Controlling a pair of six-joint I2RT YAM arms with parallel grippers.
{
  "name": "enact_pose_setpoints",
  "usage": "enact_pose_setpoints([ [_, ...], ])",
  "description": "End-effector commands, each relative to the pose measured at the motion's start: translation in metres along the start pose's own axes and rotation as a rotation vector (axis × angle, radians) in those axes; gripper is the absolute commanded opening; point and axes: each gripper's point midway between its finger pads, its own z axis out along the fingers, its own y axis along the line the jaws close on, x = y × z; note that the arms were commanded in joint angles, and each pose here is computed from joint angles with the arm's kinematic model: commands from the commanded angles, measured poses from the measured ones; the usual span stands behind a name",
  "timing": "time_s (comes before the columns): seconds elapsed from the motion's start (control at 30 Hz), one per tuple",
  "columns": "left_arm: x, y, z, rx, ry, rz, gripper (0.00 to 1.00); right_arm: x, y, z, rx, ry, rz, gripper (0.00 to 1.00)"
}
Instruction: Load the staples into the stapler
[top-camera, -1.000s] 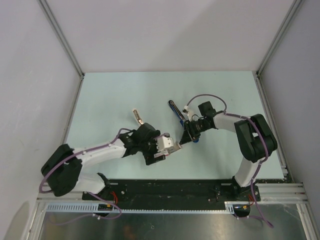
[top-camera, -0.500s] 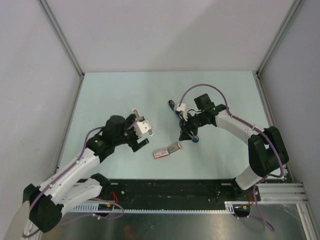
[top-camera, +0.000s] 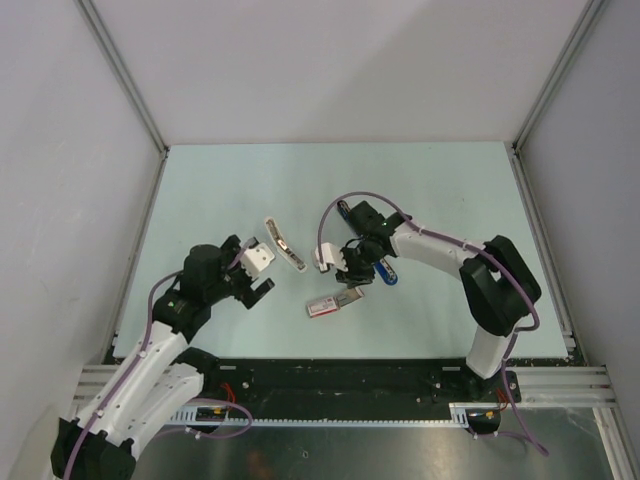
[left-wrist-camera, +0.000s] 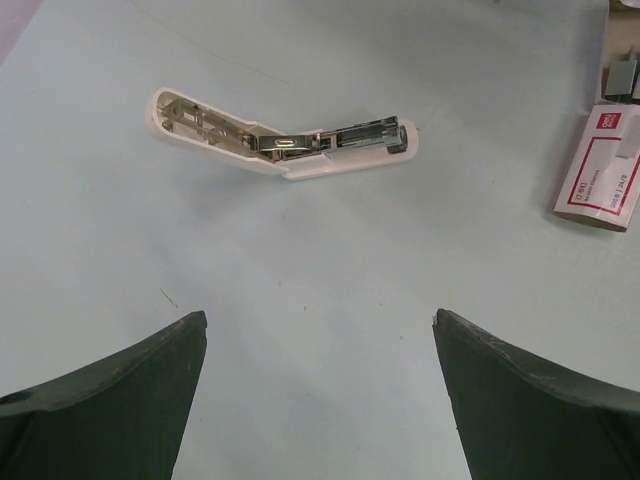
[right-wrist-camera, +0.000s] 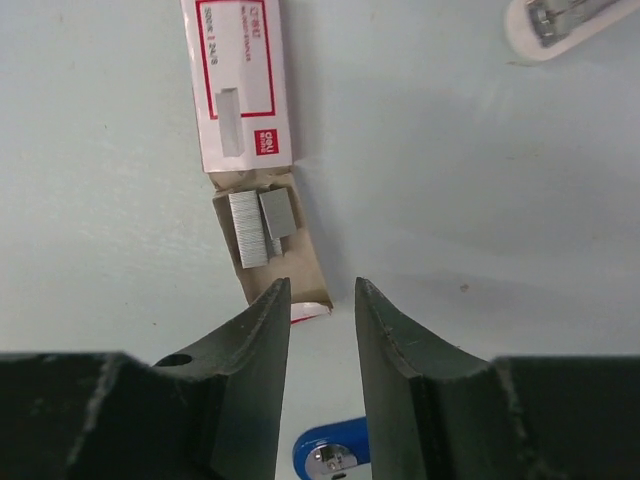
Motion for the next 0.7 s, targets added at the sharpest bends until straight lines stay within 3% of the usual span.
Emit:
enact_pose_setpoints([
  [0.0,-0.002,-0.003,-0.003,0.011,-0.030,0.012,0.99,0.000,-0.003,0.010,-0.039,0.036,-0.133,0.35],
  [0.67,0.009,-0.012,0.004,0.049,-0.001,-0.001,1.00,-0.005,0.021,0.046,-0.144,0.045,-0.168,0.26],
])
